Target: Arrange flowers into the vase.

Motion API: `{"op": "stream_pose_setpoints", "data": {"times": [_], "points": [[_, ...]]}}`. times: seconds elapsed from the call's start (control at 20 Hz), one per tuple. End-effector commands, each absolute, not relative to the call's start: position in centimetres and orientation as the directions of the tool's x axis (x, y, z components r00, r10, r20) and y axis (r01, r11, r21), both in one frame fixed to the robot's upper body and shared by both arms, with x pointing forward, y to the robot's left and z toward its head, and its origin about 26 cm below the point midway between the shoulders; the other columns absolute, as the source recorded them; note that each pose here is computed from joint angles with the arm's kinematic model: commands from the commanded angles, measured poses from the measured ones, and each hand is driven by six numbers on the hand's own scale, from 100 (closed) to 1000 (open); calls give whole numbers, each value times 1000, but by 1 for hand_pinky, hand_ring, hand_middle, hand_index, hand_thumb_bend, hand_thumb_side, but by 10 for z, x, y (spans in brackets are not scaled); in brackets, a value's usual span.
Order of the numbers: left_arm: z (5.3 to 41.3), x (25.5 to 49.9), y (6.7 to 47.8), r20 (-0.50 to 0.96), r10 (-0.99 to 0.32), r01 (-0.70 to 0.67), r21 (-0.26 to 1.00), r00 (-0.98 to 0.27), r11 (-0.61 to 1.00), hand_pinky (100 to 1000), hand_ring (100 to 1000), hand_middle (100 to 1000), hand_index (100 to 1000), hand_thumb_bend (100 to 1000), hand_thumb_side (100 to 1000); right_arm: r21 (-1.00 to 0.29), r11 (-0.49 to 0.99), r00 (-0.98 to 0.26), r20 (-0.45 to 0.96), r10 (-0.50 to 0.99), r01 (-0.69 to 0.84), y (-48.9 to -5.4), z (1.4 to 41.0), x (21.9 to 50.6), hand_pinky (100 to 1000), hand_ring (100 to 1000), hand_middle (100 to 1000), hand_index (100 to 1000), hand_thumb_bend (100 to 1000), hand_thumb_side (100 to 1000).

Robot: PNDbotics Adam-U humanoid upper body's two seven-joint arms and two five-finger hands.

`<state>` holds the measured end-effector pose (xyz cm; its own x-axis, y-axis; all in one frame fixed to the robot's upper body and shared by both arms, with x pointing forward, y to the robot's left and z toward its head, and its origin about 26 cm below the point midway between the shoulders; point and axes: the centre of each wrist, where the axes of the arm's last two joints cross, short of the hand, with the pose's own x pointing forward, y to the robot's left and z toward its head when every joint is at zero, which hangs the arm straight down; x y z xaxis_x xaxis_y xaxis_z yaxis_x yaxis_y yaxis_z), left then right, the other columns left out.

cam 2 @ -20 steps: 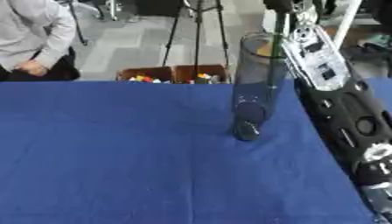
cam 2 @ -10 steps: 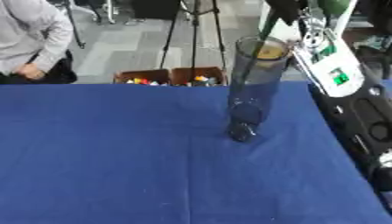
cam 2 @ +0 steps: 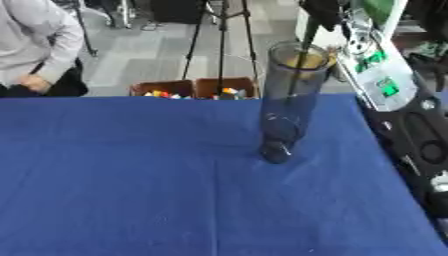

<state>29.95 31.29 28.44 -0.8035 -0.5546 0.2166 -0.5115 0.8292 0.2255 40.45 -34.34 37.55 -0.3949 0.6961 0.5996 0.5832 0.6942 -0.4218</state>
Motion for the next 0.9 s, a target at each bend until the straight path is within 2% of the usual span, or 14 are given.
{"op": "stream_pose_setpoints", "data": {"times": [0.05, 0.3, 0.55, 0.9], "points": [[294, 295, 316, 181, -565, -525, 227, -805, 821, 596, 840, 820, 857, 100, 1000, -413, 670, -398, 570, 718, 617, -351, 391, 397, 667, 567, 503, 424, 100, 534], [294, 295, 316, 181, -566, -526, 227, -804, 820, 596, 840, 820, 857, 100, 1000, -459, 650, -348, 582, 735, 606, -355, 389, 398, 674, 572, 509, 443, 100, 561], [295, 295, 316, 179, -566, -526, 226, -805, 820, 597, 840, 820, 857, 100, 1000, -527, 628, -314, 567, 762, 573, -354, 386, 397, 749, 657, 594, 554, 100, 691], [295, 295, 316, 179, -565, -526, 225, -805, 820, 597, 841, 820, 857, 100, 1000, -596, 601, -286, 542, 791, 533, -350, 387, 403, 767, 679, 614, 567, 100, 704]]}}
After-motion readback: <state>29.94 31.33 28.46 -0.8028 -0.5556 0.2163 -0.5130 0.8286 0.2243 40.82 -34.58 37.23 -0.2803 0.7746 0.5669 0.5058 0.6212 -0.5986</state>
